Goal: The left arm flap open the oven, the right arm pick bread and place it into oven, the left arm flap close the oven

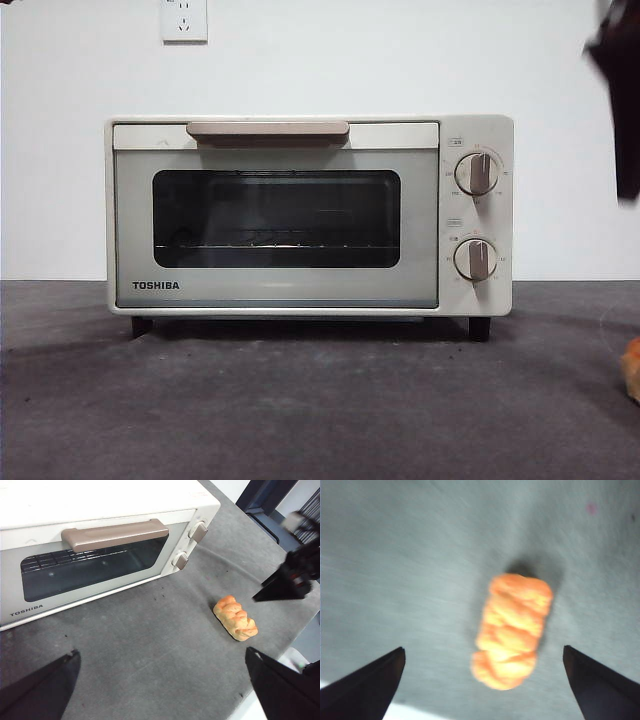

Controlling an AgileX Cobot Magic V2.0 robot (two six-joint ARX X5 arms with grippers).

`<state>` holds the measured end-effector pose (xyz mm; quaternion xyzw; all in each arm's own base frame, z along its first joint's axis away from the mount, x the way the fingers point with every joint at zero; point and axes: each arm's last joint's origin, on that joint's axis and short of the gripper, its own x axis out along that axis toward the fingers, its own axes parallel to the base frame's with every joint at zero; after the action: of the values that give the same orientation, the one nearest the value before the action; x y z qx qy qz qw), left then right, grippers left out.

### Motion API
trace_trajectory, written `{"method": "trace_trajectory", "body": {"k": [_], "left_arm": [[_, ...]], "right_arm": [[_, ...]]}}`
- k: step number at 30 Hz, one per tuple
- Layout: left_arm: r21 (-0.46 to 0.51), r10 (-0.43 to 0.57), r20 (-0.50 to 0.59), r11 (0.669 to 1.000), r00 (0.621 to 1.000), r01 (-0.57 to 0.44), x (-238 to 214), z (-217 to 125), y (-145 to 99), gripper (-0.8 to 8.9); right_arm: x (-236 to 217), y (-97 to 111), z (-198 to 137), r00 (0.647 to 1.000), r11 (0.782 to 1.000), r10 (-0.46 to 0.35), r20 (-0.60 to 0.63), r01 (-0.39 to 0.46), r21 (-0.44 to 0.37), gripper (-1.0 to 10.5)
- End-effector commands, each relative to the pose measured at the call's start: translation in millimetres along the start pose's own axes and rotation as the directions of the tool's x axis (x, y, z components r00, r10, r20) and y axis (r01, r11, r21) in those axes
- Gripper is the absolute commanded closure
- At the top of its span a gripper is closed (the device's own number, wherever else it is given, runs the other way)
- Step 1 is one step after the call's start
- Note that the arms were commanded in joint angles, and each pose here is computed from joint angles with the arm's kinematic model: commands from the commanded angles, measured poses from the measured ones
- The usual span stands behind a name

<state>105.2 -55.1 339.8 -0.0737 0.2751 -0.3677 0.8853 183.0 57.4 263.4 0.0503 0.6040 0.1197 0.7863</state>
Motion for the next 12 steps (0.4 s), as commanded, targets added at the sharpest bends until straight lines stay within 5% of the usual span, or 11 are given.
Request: {"method": "trace_trajectory", "body": {"k": [1,12], "left_arm": [[0.024,-0.008,0.022,1.0,1.0,0.008,-3,6,-3,2.83],[0.024,-0.006,0.012,1.0,1.0,0.006,-3,5,-3,2.83]], "right_arm": [[15,4,9,0.998,0.999,-0.035,-0.06,0.034,-0.023,4.4],[72,1,23,0.97,0.992,-0.124,-0.209,0.123,-0.018,4.4]]}}
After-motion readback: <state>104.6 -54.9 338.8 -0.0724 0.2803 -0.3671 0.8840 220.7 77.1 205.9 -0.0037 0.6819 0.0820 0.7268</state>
